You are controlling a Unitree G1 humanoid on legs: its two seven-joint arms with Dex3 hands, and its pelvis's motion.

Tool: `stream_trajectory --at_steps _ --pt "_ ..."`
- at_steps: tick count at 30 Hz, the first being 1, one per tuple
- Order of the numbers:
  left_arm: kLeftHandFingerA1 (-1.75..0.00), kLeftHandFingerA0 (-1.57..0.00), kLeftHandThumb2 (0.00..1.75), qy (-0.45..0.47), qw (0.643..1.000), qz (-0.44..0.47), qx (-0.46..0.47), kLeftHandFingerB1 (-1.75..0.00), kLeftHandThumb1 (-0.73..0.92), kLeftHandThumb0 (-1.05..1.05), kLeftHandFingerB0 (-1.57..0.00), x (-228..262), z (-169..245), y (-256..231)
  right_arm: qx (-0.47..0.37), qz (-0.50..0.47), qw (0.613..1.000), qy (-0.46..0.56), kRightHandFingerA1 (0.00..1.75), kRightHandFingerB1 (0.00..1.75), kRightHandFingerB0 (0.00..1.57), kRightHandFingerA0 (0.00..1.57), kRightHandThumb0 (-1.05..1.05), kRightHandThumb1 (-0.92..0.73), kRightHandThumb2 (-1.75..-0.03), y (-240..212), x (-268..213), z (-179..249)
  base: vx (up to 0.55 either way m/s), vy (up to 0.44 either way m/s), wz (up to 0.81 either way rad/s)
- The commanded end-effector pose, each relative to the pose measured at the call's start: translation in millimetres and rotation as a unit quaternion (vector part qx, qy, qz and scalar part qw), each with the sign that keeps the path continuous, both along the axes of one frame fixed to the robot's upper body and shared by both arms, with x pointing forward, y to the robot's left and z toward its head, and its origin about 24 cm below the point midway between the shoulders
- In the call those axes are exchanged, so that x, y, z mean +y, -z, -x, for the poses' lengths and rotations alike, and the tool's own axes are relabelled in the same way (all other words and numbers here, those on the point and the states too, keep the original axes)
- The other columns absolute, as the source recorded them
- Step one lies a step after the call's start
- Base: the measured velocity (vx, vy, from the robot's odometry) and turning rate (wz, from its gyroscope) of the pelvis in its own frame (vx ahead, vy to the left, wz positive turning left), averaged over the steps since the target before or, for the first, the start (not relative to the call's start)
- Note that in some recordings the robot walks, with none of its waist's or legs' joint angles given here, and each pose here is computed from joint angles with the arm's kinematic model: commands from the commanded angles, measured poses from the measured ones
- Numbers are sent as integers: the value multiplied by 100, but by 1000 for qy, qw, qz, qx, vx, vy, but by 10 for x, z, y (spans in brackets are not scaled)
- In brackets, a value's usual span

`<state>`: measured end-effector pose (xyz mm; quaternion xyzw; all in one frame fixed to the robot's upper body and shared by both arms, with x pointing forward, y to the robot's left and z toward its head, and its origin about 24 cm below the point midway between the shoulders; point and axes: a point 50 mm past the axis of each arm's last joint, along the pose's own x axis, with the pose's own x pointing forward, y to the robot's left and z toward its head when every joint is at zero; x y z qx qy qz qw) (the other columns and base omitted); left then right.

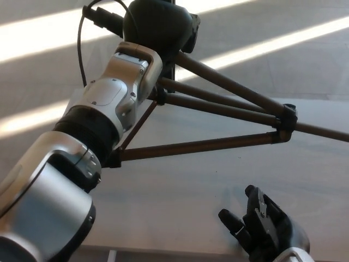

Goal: Use both hands of the robot to pick up the tripod lying in the middle of the desk and make it stand upright on the desk

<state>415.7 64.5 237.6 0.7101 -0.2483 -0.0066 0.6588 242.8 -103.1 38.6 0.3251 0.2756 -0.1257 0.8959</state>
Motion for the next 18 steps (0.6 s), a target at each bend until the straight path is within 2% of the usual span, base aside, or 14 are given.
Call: stream_trajectory --at_steps 1,2,5,6,7,9,10,11,12,13,16,17,18 --pt "-148 -93 97 16 999 24 -34 -96 55 -21 -80 -77 19 -233 16 -29 999 6 84 50 50 44 -63 -74 -62 55 141 15 0 0 0" --pt "-153 -92 97 17 999 25 -34 -98 55 -21 -79 -83 21 -231 10 -32 999 9 85 51 48 41 -63 -74 -62 28 133 -20 0 0 0" --pt "-149 -93 98 16 999 27 -33 -95 57 -21 -78 -75 24 -203 -12 -51 998 20 83 49 49 42 -65 -73 -62 -47 115 -112 0 0 0" --pt "-153 -92 99 12 999 23 -27 -97 58 -24 -80 -76 21 -196 -22 -52 998 20 77 52 43 43 -73 -60 -76 -77 105 -145 0 0 0" --pt "-158 -93 100 13 999 25 -28 -102 57 -24 -82 -69 21 -174 -32 -53 998 19 77 45 45 43 -70 -72 -62 -112 92 -183 0 0 0" --pt "-155 -92 98 12 999 27 -26 -104 56 -21 -81 -49 20 -118 -58 -73 995 21 63 37 31 31 -76 -72 -62 -201 71 -274 0 0 0" --pt "-154 -93 97 11 999 27 -27 -101 56 -21 -82 -44 21 -103 -70 -82 994 21 60 45 22 27 -80 -57 -94 -239 62 -310 0 0 0" --pt "-154 -93 97 10 999 24 -28 -101 56 -21 -82 -41 22 -95 -76 -87 993 22 60 45 22 27 -80 -57 -94 -261 57 -331 0 0 0" --pt "-157 -94 94 11 999 27 -26 -107 56 -23 -84 -32 22 -67 -100 -101 990 14 56 41 12 18 -81 -58 -94 -340 41 -404 0 0 0" --pt "-156 -91 90 8 999 24 -21 -103 59 -22 -80 -59 22 -61 -109 -107 988 24 48 28 19 20 -79 -73 -63 -382 14 -441 0 0 0" --pt "-157 -91 86 9 999 22 -23 -102 59 -22 -80 -56 23 -50 -126 -118 985 23 45 27 16 16 -80 -73 -63 -457 -8 -522 0 0 0" --pt "-151 -92 89 11 999 24 -22 -97 60 -22 -80 -61 26 -44 -134 -120 983 25 52 49 0 2 -39 -38 -100 -500 -21 -566 0 0 0" --pt "-153 -91 91 12 999 27 -21 -103 59 -24 -82 -60 26 -47 -139 -125 982 25 53 49 0 2 -38 -39 -100 -528 -24 -596 0 0 0"
